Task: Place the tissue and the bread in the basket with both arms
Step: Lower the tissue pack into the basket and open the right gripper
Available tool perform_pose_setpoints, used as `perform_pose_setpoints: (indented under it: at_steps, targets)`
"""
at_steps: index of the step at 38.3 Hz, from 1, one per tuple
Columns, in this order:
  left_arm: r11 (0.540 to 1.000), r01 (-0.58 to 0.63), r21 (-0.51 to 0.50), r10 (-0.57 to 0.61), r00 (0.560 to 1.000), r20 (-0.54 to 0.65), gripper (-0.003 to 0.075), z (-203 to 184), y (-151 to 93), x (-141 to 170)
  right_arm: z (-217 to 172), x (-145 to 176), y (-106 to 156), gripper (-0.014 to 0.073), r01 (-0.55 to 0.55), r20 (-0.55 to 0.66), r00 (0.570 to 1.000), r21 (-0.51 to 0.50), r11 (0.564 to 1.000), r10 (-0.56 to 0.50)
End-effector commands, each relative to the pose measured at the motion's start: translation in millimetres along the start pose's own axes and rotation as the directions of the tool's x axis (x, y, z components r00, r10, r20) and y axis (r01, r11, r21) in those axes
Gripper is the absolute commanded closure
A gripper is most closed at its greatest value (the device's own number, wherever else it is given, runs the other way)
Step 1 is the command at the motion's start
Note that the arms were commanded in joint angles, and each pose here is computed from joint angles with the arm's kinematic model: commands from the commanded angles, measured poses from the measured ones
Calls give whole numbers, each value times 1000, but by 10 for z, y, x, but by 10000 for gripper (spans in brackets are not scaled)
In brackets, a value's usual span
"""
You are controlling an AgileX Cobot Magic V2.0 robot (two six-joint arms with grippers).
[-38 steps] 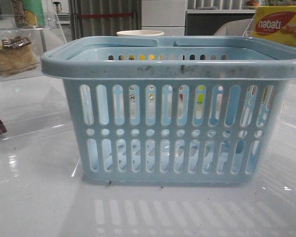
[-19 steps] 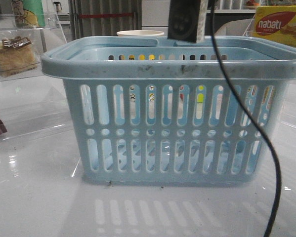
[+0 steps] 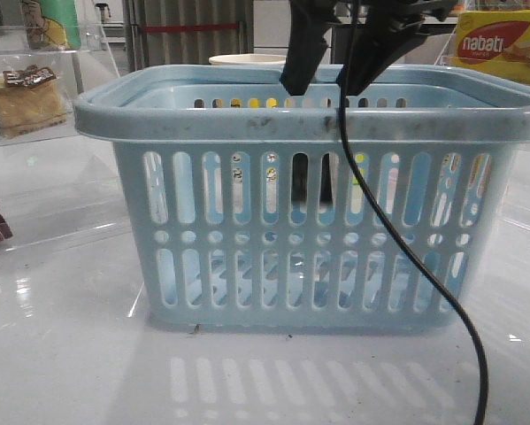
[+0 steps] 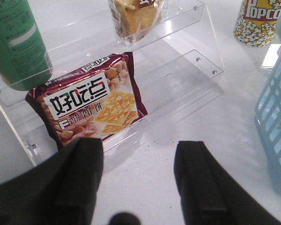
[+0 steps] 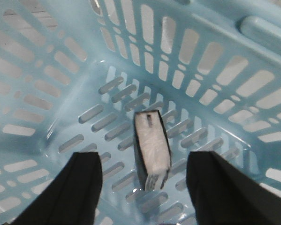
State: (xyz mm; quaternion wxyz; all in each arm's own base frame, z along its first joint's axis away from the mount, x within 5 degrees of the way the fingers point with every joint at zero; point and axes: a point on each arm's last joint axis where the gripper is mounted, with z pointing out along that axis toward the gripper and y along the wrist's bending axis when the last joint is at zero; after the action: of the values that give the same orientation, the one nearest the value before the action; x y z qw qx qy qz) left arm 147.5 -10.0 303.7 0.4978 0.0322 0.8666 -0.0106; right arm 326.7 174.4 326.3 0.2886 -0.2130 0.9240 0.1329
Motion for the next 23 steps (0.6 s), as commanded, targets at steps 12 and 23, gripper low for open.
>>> perform_pose_setpoints:
  at_steps: [12,23]
  targets:
    - [1000,9,9,-10,995,103,319,-36,-9,-151,-1139,273,123,67,95,296,950,24,995,-98]
    - [1000,9,9,-10,995,103,319,-36,-9,-151,-1520,954,115,67,104,370,922,47,993,-114]
